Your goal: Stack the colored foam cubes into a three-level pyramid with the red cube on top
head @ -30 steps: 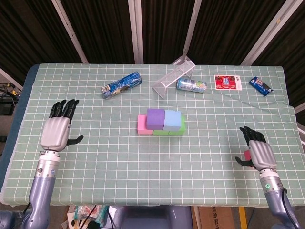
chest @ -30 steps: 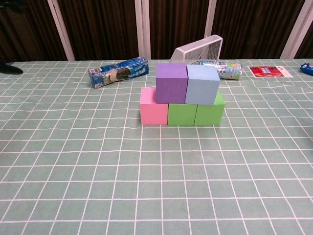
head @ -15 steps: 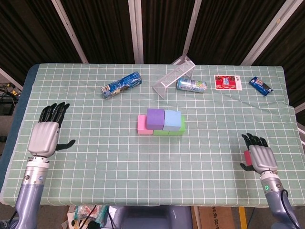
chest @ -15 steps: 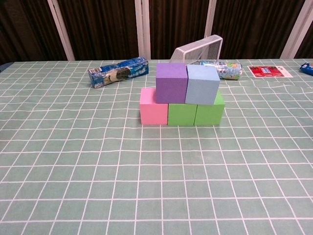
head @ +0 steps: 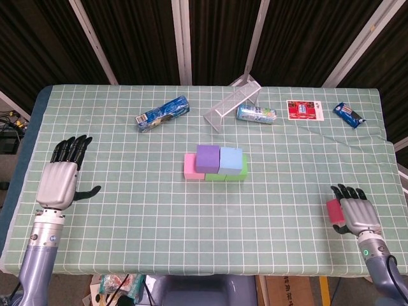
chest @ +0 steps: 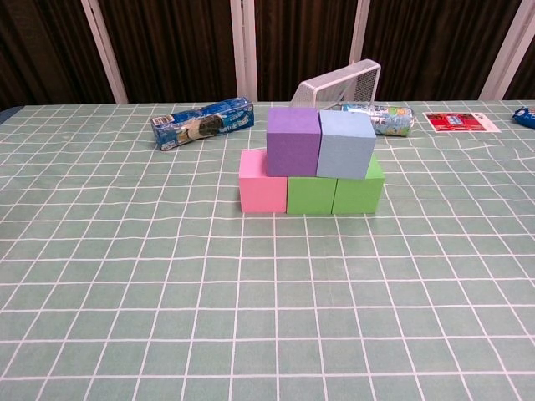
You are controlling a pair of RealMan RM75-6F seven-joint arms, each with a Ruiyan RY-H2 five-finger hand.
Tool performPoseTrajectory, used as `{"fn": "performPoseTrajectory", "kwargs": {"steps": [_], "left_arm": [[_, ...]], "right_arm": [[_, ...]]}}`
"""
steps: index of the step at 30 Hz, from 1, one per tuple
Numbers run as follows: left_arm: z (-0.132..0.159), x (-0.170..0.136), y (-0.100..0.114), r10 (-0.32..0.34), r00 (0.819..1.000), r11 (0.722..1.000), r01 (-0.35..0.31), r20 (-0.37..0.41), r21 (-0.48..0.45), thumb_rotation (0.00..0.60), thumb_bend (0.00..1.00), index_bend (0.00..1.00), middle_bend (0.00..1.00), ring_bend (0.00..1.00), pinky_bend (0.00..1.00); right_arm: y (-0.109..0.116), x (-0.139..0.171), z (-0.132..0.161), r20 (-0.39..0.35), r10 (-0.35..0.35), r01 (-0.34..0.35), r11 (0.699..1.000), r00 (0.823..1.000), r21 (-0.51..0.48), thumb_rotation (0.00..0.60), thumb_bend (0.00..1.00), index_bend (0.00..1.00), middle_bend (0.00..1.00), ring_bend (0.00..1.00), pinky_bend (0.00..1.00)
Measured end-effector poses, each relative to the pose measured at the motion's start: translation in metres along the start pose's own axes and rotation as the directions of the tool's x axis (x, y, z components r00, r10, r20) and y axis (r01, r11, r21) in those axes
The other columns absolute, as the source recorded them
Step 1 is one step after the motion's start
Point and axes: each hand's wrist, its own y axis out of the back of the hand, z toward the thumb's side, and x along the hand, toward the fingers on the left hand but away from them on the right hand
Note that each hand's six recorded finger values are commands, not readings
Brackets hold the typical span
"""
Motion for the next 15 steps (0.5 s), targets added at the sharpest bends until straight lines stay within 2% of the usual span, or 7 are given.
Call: {"fn": "performPoseTrajectory", "kwargs": {"steps": [3,10,15], "left_arm": [[0.000,0.000,-0.001,-0.003,1.000,1.000,0.003,0.000,0.001,0.600,0.12,0.00,0.04,0.03,0.03],[0.002,0.000,0.000,0.003,1.000,1.000,-0.003,0.004,-0.004,0.600,0.12,0.00,0.04,0.03,0.03],[0.002,-0.001,0.000,0.004,1.000,1.000,-0.004,0.005,-0.006,0.600,0.12,0.00,0.04,0.03,0.03]], "right_arm": [[0.000,-0.004,-0.004,-0.002,-0.003,0.003,1.000,1.000,0.013,0.600,0.26,0.00,0.02,0.00,0.00],[-0.003,-0.014,-0.011,-0.011,-0.010,0.010,0.998,1.000,0.063,0.600,0.26,0.00,0.14,0.04,0.00],[-0.010,-0.021,-0.018,-0.001,0.018,-0.017,0.997,1.000,0.080,0.600,0.26,0.00,0.18,0.07,0.00]]}}
